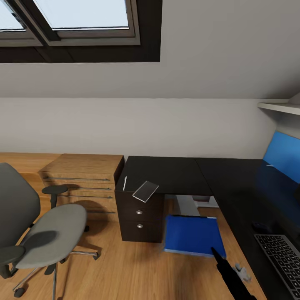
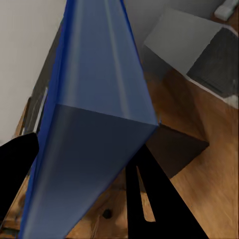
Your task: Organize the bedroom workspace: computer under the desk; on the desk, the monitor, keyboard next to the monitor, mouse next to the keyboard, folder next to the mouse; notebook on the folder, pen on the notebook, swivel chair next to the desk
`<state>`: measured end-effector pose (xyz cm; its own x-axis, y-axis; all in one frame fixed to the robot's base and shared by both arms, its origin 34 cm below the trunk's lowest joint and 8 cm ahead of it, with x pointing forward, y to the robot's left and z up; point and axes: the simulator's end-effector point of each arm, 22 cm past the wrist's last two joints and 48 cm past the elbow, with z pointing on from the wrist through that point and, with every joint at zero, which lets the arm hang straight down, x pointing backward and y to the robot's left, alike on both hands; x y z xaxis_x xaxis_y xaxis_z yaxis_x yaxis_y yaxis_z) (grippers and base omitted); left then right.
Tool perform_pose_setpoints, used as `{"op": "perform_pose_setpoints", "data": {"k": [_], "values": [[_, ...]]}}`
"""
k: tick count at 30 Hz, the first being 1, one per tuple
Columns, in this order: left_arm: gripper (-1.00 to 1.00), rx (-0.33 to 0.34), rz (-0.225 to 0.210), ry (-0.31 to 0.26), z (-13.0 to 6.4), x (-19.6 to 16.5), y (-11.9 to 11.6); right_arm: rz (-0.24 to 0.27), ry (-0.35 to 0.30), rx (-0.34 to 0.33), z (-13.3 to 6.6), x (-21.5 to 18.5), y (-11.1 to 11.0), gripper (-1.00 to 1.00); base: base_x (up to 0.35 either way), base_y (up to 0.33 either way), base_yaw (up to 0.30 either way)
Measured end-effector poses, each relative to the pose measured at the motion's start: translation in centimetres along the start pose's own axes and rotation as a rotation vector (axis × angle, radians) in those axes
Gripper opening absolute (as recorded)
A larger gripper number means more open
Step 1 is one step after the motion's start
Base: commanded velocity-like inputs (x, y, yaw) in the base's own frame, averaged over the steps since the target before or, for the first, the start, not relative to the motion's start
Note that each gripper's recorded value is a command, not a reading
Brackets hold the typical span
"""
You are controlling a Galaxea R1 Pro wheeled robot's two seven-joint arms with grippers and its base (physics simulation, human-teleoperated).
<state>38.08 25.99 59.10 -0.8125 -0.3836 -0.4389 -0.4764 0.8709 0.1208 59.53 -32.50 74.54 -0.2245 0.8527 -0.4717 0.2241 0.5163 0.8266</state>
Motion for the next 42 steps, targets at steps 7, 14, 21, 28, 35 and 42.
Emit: {"op": "perform_pose_setpoints", "data": {"k": [7,14,21,28,35,42], "values": [[1.0,0.003,0.002,0.01,-0.2,0.6,-0.4,0.022,-0.155,0.023,4.4,-7.6,8.3,-1.0,0.0,0.0,0.0],[1.0,0.005,0.004,0.014,-0.2,0.8,-0.5,0.083,-0.359,0.12,9.8,-17.0,13.5,-1.0,0.0,0.0,0.0],[1.0,0.063,0.004,0.015,-0.2,0.8,-1.8,0.146,-0.541,0.217,9.1,-16.4,11.6,-1.0,0.0,0.0,0.0],[1.0,0.067,0.002,0.013,-0.2,0.8,-1.8,0.177,-0.533,0.21,9.5,-14.6,12.5,-1.0,0.0,0.0,0.0],[1.0,0.068,0.003,0.014,-0.2,0.8,-1.8,0.201,-0.529,0.205,9.7,-13.3,13.2,-1.0,0.0,0.0,0.0],[1.0,0.081,0.024,0.009,-0.4,0.9,-2.4,0.208,-0.542,0.217,9.4,-13.8,12.7,-1.0,0.162,0.0,0.0]]}}
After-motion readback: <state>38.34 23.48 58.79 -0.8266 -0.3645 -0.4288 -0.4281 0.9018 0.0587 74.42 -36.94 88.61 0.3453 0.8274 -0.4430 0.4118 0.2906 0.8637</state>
